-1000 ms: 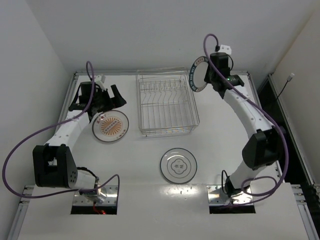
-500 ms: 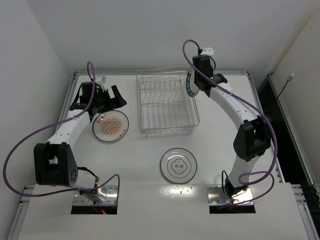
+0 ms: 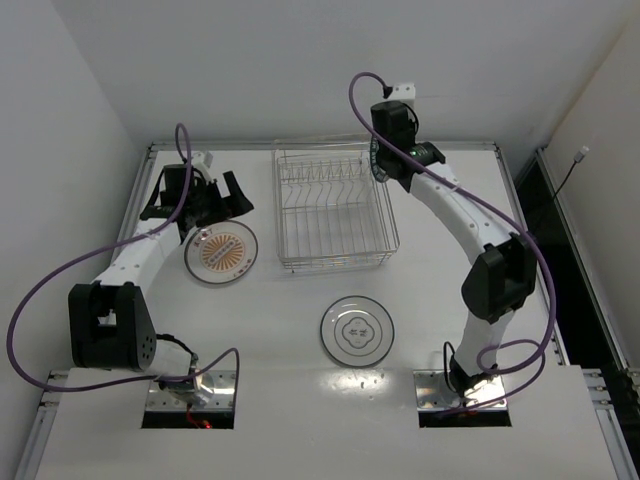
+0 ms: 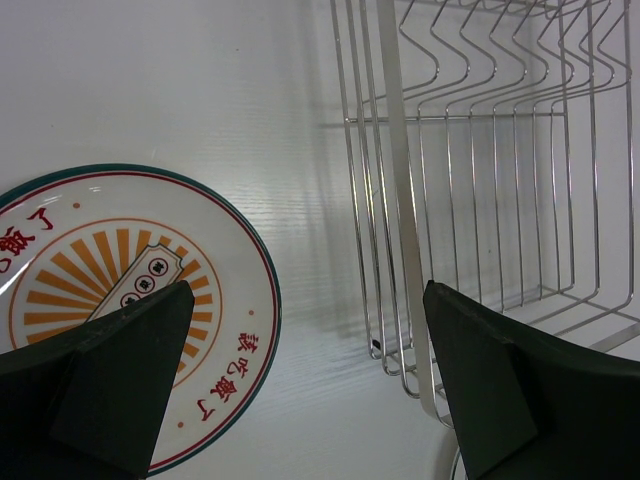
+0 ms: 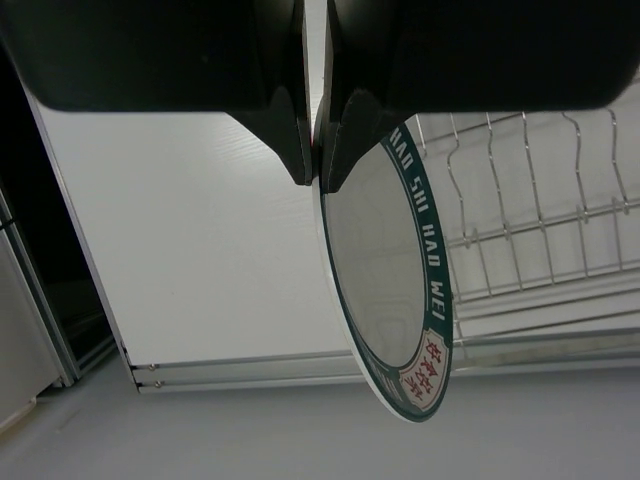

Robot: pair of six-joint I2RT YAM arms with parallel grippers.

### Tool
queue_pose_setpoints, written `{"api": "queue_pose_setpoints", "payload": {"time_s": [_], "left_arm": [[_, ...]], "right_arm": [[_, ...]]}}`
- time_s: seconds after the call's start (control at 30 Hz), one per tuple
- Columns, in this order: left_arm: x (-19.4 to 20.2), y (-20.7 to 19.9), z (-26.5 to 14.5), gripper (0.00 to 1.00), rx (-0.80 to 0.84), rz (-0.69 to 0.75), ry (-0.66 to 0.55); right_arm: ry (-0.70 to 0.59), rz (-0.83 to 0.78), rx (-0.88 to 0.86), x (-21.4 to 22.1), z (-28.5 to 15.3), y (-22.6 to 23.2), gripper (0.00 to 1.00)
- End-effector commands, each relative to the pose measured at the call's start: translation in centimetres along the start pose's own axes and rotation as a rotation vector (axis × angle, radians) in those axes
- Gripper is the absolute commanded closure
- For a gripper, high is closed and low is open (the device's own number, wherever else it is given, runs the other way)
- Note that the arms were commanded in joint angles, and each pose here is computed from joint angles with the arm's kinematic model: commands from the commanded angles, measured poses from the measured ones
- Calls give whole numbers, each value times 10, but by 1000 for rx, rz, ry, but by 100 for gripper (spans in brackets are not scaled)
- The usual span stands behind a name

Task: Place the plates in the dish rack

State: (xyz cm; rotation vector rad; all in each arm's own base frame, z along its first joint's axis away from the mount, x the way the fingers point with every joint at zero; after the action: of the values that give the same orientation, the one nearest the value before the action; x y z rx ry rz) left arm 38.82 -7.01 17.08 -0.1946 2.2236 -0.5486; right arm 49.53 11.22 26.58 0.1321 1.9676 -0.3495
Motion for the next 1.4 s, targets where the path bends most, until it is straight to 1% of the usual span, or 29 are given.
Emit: {"api": "queue_pose_setpoints", "payload": {"time_s": [0.0,0.2,0.3,0.5,0.7,0.83,0.87,1.13,1.23,1.27,1.37], "left_arm": [[-20,-7,-6,1,24,21,-47],[-20,-7,-6,1,24,31,-47],[-20,-7,-6,1,24,31,-47],[-23,-8,-7,1,27,34,-55],[-23,-8,-7,1,27,34,-55],[-23,-8,-7,1,27,34,-55],[-23,-8,-7,1,27,34,-55],[-19,-6,-1,1,29,27,-35],[-19,-6,-1,1,29,27,-35],[-19,-6,-1,1,29,27,-35],[-19,-6,-1,1,29,27,-35]], "right_arm": [[-123,73,26,-50,-17,-8,100],[-82,32,23,-31,-3,7,100],[-38,3,29,-7,4,10,100],[-14,1,23,8,10,15,100],[3,3,-3,15,10,24,100],[42,-37,-18,33,15,36,100],[35,-31,-19,29,14,36,100],[146,-140,-16,66,33,61,100],[155,-137,-23,70,34,62,86],[158,-136,-34,71,33,64,78],[143,-114,-36,59,21,55,69]]}}
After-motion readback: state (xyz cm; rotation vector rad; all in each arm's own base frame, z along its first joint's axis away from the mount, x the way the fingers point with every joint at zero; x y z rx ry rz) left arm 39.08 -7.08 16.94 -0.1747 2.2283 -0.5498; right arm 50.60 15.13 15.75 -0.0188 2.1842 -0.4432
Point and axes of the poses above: each gripper's point midway between its finger pads, its own z axis out along the fingers, its own y axis along the line the jaws close on, x = y × z, the point moved 1 cm from there along -z, back along the fingers, and after that the axes turned 1 degree about z, right-handed, at the moved point
